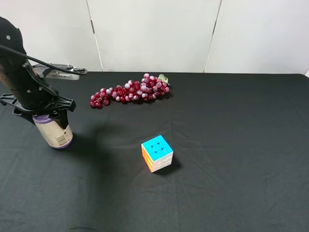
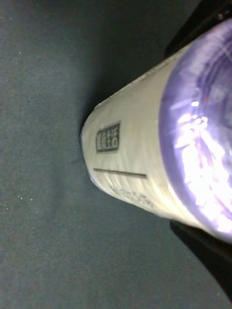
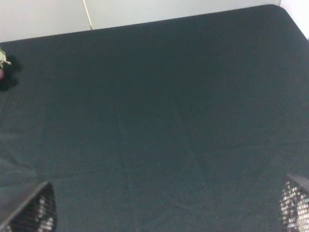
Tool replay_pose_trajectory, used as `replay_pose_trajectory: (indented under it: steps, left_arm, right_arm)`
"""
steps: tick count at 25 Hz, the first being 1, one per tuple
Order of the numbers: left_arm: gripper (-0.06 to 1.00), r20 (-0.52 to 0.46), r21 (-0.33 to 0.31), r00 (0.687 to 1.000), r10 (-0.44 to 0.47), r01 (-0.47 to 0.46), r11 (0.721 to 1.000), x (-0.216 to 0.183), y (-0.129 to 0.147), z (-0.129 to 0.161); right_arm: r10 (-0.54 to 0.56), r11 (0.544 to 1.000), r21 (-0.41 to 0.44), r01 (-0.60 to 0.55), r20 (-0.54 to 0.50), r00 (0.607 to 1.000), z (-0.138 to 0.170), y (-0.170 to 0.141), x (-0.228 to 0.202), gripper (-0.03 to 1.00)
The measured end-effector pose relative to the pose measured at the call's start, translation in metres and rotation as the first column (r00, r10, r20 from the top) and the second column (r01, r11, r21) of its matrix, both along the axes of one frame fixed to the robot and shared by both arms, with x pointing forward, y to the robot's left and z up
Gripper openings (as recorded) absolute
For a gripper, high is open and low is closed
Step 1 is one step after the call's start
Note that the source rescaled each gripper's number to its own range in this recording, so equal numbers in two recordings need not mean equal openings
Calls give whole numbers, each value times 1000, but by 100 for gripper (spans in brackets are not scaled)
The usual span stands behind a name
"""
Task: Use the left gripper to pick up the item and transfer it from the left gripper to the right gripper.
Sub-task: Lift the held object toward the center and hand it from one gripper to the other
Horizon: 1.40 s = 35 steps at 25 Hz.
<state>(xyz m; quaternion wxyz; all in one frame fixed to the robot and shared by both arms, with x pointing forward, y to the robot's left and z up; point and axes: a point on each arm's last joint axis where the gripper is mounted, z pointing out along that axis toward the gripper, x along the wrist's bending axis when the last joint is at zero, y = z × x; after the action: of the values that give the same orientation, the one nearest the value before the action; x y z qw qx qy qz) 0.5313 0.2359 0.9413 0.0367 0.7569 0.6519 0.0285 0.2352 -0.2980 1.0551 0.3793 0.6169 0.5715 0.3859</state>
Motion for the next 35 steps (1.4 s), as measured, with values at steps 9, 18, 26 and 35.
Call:
replay_pose_trajectory:
  steps: [9, 18, 26, 35]
  left_arm:
    - [0, 67, -19, 998, 13, -11, 1000, -6, 1, 44]
    - [0, 143, -78, 989, 41, -30, 997, -28, 3, 89]
    - [0, 165, -237, 982, 91, -50, 970, -41, -7, 109]
    - [0, 144, -455, 987, 70, 3, 891, -44, -27, 116]
  right_arm:
    - [0, 1000, 0, 0, 0, 1000, 0, 0, 0, 100]
    - [0, 1000, 0, 0, -1, 1000, 0, 0, 0, 100]
    - [0, 1000, 0, 0, -1, 1000, 0, 0, 0, 100]
    - [0, 1000, 0, 0, -1, 1000, 0, 0, 0, 100]
